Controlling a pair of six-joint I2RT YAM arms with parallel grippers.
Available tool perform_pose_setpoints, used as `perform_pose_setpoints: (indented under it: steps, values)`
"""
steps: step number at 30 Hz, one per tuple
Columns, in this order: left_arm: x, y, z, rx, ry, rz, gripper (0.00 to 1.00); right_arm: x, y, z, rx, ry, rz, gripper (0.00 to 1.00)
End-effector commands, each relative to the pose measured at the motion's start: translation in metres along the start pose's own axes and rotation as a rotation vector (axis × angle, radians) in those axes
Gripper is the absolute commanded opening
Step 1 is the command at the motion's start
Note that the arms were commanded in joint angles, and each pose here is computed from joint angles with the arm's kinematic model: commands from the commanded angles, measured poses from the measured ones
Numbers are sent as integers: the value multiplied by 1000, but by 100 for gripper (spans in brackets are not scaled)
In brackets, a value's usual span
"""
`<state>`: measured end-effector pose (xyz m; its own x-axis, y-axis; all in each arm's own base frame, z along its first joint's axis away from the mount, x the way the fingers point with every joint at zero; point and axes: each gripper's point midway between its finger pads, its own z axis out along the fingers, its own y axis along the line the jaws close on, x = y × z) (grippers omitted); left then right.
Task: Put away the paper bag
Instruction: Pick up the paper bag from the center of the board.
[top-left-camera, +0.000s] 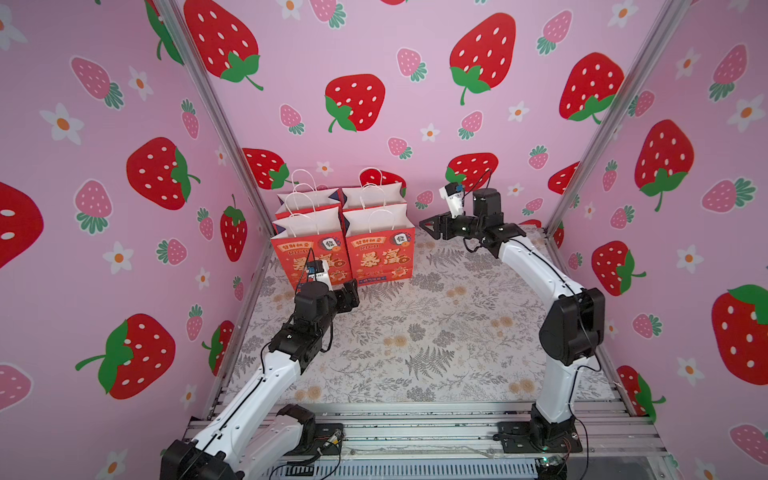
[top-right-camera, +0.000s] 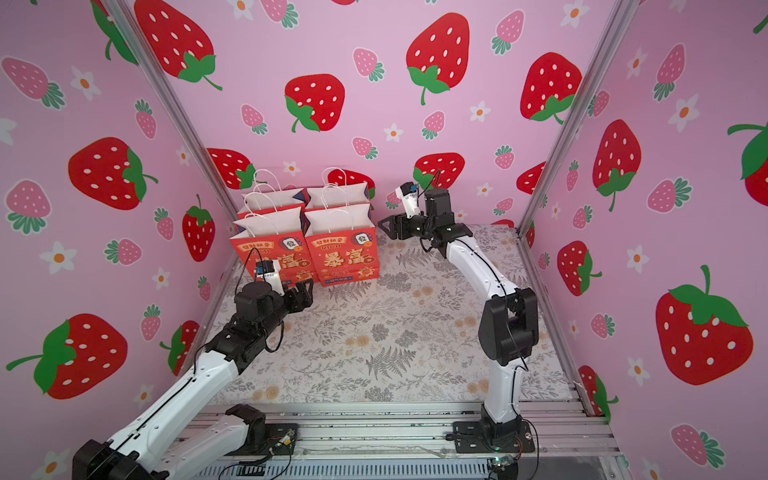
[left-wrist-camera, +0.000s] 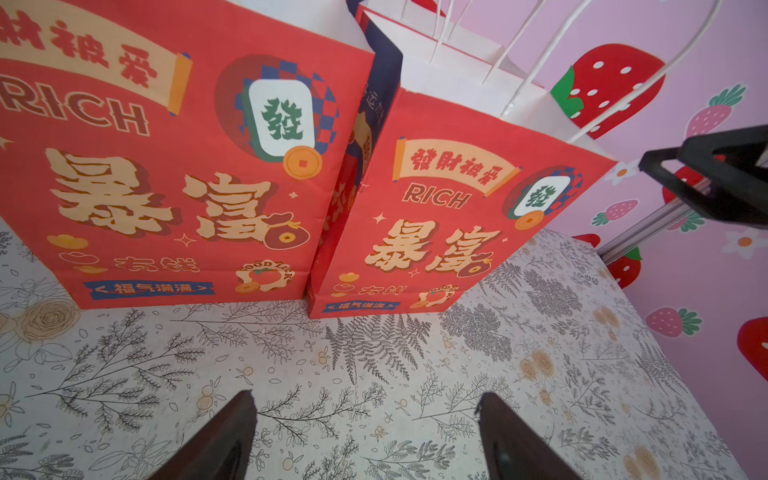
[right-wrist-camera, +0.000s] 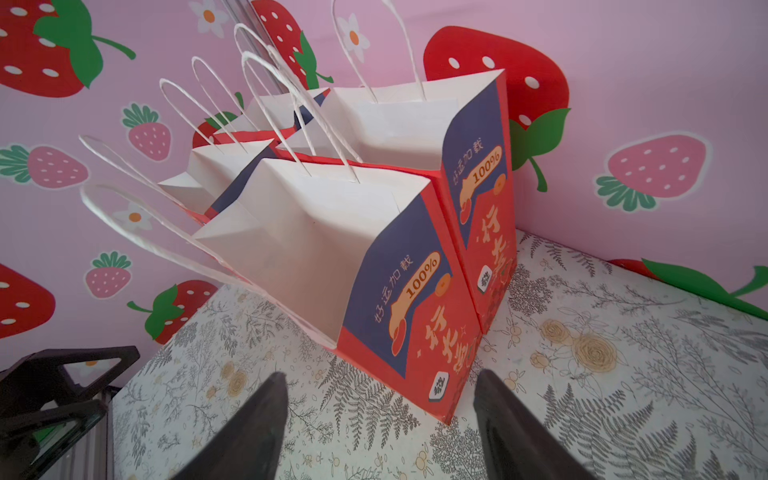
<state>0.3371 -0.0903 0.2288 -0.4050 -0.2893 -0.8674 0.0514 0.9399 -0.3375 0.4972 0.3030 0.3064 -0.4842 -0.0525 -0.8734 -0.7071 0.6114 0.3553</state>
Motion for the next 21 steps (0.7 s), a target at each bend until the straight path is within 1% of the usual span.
perform_pose_setpoints:
  steps: [1,7,15,21]
  values:
    - [-10,-7,-2,30,-36,14,84,1,19,7,-99,46,-23,71]
    - [-8,-10,2,39,-19,20,84,11,26,25,-119,87,-47,71]
    - [-7,-11,4,45,-13,23,84,22,31,40,-123,128,-70,71]
    - [-7,-13,6,50,-6,26,84,29,32,47,-112,142,-83,68]
